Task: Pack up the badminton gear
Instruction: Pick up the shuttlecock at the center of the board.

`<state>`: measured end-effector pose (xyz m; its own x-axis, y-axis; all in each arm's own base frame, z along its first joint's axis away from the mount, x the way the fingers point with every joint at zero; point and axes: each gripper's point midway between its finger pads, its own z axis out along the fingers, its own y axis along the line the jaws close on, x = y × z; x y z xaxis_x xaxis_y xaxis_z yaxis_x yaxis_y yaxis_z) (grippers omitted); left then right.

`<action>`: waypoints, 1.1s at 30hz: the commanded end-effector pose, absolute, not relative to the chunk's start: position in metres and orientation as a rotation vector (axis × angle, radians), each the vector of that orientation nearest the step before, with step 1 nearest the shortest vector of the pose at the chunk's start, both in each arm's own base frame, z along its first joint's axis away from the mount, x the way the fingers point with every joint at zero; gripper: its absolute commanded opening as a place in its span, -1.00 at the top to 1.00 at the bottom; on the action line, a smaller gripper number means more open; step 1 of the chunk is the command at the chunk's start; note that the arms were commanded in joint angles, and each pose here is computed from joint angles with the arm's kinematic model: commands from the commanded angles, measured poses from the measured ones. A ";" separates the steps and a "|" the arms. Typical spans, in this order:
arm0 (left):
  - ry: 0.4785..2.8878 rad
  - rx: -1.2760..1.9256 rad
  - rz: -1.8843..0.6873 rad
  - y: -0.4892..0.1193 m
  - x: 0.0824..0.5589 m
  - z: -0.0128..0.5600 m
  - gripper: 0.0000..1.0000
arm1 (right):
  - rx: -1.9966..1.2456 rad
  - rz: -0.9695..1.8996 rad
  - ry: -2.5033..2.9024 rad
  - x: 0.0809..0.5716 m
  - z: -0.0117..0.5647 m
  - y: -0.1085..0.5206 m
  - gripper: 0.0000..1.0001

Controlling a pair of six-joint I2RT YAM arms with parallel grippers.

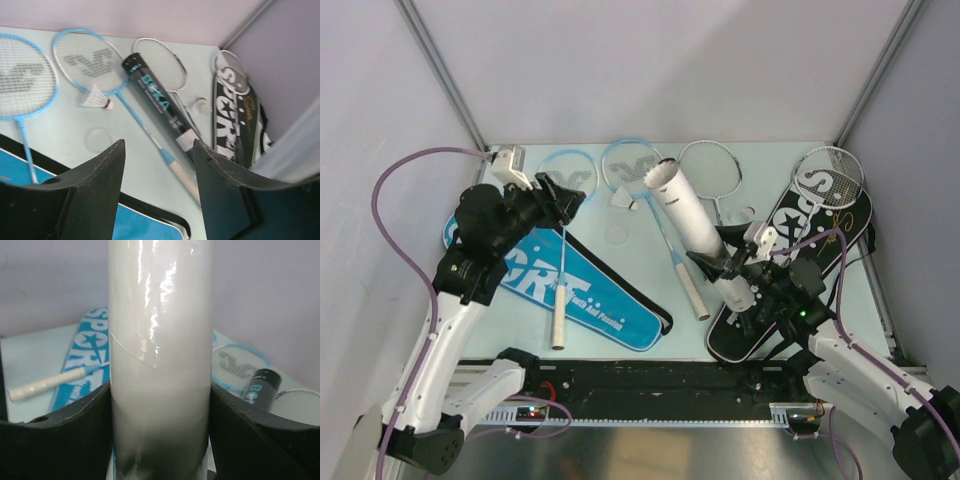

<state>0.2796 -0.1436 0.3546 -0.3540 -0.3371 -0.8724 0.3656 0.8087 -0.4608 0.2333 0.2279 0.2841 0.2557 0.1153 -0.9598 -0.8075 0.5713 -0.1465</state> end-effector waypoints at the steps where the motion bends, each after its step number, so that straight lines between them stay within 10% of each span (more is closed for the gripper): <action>1: 1.807 0.020 -0.534 -0.125 0.316 0.351 -0.23 | -0.500 0.866 1.084 0.227 0.340 0.220 0.08; 20: 2.194 0.211 -0.563 -0.161 0.504 0.198 -0.28 | -0.652 0.840 1.018 0.185 0.346 0.213 0.07; 33: 2.353 0.102 -0.763 -0.192 0.543 0.109 -0.26 | -0.680 0.830 1.046 0.183 0.337 0.219 0.08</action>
<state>0.5384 -0.1806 0.1020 -0.7773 -0.0896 -0.6227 0.2488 0.8654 -0.4350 0.1881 0.2221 0.3037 0.1713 0.2218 -0.9599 -0.8586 0.5115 -0.0350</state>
